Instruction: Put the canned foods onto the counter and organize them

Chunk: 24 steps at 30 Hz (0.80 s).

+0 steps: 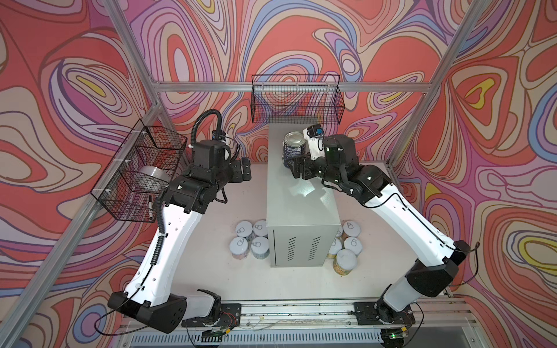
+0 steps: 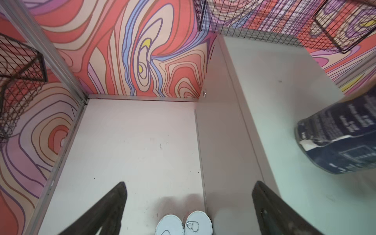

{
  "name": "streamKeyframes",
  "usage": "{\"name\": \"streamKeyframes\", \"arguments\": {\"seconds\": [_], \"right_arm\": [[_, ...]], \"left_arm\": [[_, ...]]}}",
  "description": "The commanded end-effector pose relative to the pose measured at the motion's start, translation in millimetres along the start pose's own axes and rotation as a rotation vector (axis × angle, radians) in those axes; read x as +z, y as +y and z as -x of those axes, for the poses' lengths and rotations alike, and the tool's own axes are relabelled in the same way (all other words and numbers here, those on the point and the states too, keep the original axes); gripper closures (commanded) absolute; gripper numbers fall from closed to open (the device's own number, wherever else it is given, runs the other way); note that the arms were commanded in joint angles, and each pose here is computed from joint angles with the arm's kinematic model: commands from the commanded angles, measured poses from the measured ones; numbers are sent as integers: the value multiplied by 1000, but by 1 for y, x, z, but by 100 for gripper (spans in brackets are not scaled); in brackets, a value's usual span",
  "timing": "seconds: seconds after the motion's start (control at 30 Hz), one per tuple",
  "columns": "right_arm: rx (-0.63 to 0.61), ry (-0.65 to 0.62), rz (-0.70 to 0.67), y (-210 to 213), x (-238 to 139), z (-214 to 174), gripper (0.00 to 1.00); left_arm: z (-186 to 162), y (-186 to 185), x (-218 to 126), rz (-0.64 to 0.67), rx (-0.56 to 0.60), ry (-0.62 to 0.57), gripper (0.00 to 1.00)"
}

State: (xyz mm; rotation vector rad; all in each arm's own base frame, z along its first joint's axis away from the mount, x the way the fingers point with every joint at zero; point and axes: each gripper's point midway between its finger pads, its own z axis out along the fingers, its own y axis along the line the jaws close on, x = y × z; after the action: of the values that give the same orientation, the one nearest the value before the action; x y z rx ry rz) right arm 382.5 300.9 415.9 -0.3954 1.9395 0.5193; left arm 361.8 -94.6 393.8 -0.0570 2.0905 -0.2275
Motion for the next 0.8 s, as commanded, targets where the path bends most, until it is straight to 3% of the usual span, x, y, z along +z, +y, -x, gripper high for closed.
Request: {"name": "streamKeyframes", "arguments": {"seconds": [0.0,0.4,0.77], "right_arm": [[2,-5,-75,-11,11,5,11],[-26,-31,-287,-53,55,14,14],[-23,-86,-217,-60,83,36,24]], "left_arm": [[12,-6,-13,-72,-57,-72,4],[-5,-5,5,-84,-81,-29,9],[-10,-8,18,-98,-92,-7,11]]}}
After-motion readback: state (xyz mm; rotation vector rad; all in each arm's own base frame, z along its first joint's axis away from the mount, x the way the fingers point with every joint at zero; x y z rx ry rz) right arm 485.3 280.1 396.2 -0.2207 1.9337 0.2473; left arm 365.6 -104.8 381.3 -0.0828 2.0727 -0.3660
